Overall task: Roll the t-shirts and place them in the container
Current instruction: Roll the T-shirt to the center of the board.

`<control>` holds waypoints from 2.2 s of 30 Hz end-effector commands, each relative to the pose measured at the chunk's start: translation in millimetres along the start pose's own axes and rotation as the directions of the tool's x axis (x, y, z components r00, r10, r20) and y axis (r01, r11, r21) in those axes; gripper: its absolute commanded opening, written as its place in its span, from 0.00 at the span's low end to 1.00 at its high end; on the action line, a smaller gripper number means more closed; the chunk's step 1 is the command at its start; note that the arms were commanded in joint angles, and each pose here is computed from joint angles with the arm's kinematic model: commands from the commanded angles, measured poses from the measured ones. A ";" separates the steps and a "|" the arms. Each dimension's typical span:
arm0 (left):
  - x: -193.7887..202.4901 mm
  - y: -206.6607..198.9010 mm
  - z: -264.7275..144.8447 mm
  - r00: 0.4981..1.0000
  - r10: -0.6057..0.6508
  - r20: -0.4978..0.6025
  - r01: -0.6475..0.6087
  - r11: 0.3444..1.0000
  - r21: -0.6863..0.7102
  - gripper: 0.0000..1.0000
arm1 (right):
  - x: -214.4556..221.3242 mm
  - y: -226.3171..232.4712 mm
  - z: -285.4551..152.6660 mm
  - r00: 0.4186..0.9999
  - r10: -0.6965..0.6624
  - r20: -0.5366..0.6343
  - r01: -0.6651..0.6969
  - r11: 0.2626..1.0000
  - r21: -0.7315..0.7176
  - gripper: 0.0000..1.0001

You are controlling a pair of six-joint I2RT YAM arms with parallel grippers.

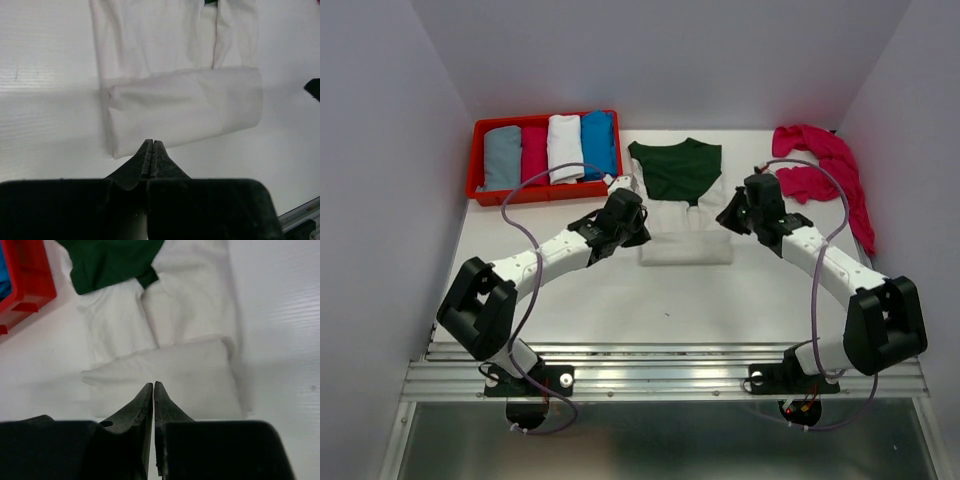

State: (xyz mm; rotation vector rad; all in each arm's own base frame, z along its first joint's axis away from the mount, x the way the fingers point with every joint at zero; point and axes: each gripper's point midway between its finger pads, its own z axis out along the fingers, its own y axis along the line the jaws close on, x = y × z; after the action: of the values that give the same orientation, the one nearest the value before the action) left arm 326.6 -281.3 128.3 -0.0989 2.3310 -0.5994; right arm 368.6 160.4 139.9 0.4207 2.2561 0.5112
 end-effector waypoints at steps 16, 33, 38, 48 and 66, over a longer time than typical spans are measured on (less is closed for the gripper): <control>45.8 25.3 -0.7 0.986 -0.166 0.009 0.166 0.986 0.035 0.36 | 59.3 -92.0 -4.1 0.976 0.138 -0.171 -0.129 0.990 0.066 0.47; 72.6 36.6 37.8 0.978 -0.182 -0.100 0.186 0.982 0.038 0.50 | 83.4 -98.4 25.9 0.956 0.172 -0.238 -0.165 0.985 0.052 0.40; 76.5 36.0 45.5 0.977 -0.179 -0.119 0.184 0.982 0.034 0.32 | 90.8 -103.4 28.7 0.952 0.174 -0.253 -0.163 0.985 0.064 0.20; 87.1 40.0 30.7 0.974 -0.161 -0.162 0.168 0.985 0.035 0.00 | 115.4 -108.9 -2.4 0.941 0.178 -0.289 -0.170 0.984 0.053 0.01; 204.8 39.8 -59.2 0.906 -0.149 -0.396 0.175 0.984 0.030 0.00 | 181.2 -113.6 -95.0 0.902 0.255 -0.348 -0.247 0.967 0.067 0.24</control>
State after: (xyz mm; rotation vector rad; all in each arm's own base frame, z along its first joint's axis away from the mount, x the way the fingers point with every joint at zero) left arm 161.8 -274.5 21.8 -0.1097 2.6534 -0.8304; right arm 176.7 122.9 30.0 0.6392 2.5444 0.7546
